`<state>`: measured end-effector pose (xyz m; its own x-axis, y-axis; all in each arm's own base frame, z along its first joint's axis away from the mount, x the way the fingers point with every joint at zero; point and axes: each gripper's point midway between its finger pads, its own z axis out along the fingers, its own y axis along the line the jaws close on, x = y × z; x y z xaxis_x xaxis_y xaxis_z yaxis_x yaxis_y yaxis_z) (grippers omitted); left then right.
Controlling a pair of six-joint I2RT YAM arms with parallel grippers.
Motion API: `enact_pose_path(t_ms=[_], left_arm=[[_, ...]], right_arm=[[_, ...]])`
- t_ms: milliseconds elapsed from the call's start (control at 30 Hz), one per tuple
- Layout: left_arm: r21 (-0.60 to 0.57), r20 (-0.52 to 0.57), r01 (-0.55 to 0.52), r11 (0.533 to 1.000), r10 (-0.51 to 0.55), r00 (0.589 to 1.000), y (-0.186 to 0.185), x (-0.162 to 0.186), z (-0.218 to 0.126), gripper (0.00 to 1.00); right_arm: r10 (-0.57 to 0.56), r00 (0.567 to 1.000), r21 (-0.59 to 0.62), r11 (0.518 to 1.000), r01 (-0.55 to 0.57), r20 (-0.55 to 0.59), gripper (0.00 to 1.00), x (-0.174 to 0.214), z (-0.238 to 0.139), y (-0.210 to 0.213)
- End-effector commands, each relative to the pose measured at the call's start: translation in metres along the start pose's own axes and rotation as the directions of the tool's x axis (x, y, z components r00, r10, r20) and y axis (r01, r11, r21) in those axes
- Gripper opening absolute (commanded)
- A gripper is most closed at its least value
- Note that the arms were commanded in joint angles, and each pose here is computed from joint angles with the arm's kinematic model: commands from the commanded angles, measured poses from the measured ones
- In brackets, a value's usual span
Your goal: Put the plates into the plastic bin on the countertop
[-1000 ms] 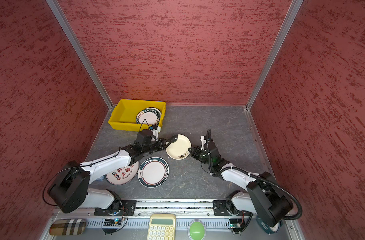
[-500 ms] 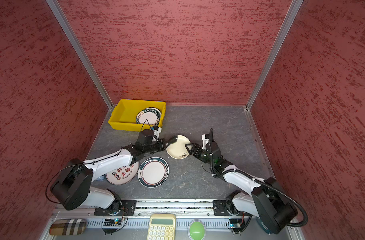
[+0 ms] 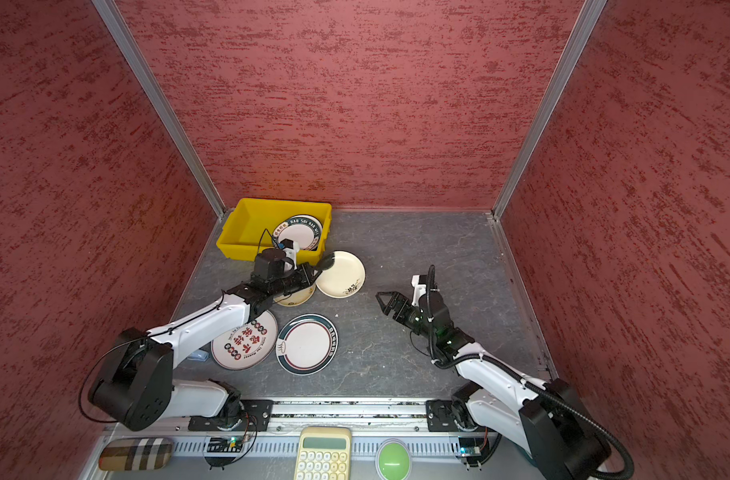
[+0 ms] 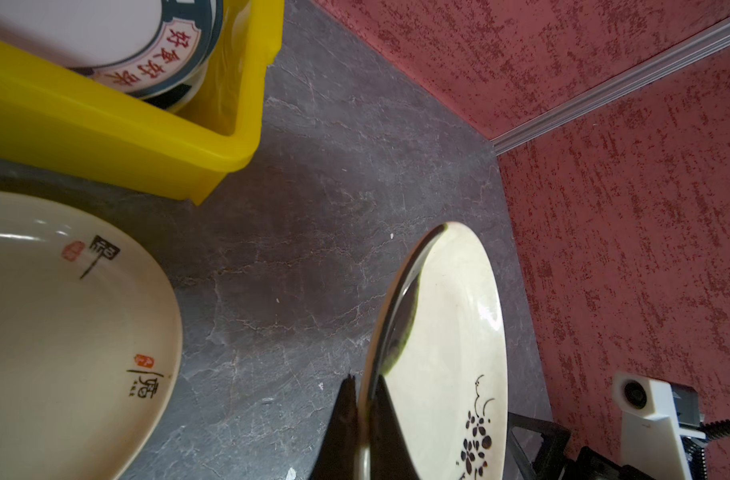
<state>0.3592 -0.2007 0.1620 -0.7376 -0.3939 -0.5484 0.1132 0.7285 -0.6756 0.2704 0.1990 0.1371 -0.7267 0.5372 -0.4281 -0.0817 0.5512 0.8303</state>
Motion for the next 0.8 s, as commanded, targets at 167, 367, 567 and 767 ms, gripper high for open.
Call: enact_pose_path(t_ms=[167,367,567,767], left_arm=[[-0.028,0.163,-0.047,0.999,0.051,0.985,-0.017,-0.067,-0.028,0.0],[-0.17,0.297,-0.088,0.981,0.137,0.945,-0.014,-0.122,-0.049,0.0],[-0.277,0.359,-0.077,0.958,0.178,0.916,0.003,-0.164,-0.055,0.0],[-0.363,0.351,-0.042,0.931,0.178,0.919,0.04,-0.195,-0.046,0.0]], right_arm=[[-0.075,0.993,0.021,0.997,0.073,0.093,0.99,-0.014,-0.016,0.001],[-0.091,0.989,0.037,0.996,0.087,0.12,0.99,-0.014,-0.024,-0.006],[-0.097,0.986,0.068,0.994,0.089,0.134,0.99,-0.012,-0.032,-0.016],[-0.116,0.981,0.085,0.991,0.103,0.155,0.99,-0.014,-0.042,-0.018]])
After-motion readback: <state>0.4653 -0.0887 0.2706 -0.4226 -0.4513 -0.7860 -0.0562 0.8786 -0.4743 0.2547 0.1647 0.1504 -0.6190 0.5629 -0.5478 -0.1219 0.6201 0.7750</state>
